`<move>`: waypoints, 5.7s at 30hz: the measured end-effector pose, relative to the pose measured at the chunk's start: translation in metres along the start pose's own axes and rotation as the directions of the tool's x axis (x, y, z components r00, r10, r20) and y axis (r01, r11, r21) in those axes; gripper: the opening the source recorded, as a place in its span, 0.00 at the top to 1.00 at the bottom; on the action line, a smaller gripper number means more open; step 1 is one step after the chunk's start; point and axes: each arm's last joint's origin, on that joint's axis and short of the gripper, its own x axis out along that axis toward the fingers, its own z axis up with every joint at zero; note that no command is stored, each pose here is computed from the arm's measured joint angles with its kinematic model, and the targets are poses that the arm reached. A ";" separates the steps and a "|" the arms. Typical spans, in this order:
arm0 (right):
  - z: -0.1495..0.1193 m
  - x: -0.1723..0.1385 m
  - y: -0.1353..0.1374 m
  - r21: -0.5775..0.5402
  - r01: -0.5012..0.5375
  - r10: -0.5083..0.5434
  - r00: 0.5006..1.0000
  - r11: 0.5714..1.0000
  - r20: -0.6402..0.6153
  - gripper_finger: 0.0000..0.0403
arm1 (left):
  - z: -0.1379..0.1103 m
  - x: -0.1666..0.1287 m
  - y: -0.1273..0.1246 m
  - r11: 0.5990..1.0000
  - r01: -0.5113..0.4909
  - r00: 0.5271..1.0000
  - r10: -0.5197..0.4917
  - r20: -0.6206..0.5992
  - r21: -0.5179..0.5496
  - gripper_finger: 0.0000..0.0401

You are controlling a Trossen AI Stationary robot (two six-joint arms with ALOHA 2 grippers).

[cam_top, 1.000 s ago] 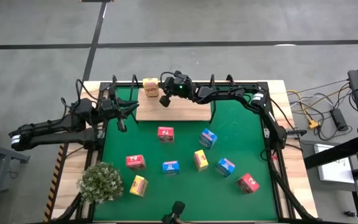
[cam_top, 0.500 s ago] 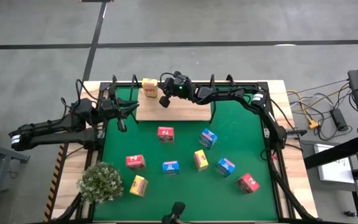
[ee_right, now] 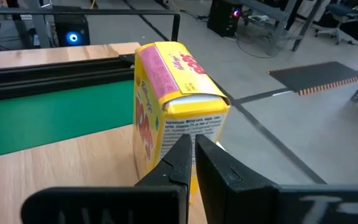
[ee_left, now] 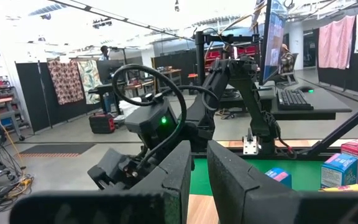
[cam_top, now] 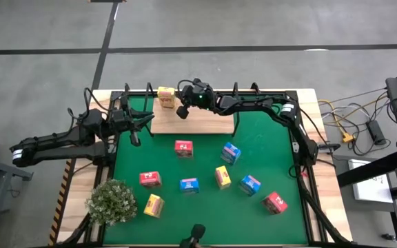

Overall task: Stack cereal on shelf
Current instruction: Put the top yellow cereal box on the shelf, then put the top red cereal box on the shelf

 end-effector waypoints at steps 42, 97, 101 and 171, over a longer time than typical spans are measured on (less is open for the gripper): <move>0.008 -0.006 0.014 0.024 -0.179 0.179 0.984 0.984 0.010 0.97 | -0.001 0.000 0.000 1.000 0.001 1.000 -0.001 -0.006 0.000 0.91; 0.080 -0.128 0.086 0.076 -0.384 0.388 0.865 0.920 -0.318 0.97 | 0.000 0.000 0.000 1.000 0.001 1.000 -0.001 -0.004 -0.023 0.91; 0.072 -0.130 0.104 0.067 -0.420 0.414 0.834 0.905 -0.364 0.95 | 0.000 0.000 0.000 1.000 0.001 1.000 -0.001 -0.004 -0.026 0.91; 0.065 -0.126 0.093 -0.053 -0.342 0.294 0.869 0.938 -0.397 0.56 | 0.008 0.000 0.001 0.999 -0.015 0.996 0.012 0.083 0.045 0.91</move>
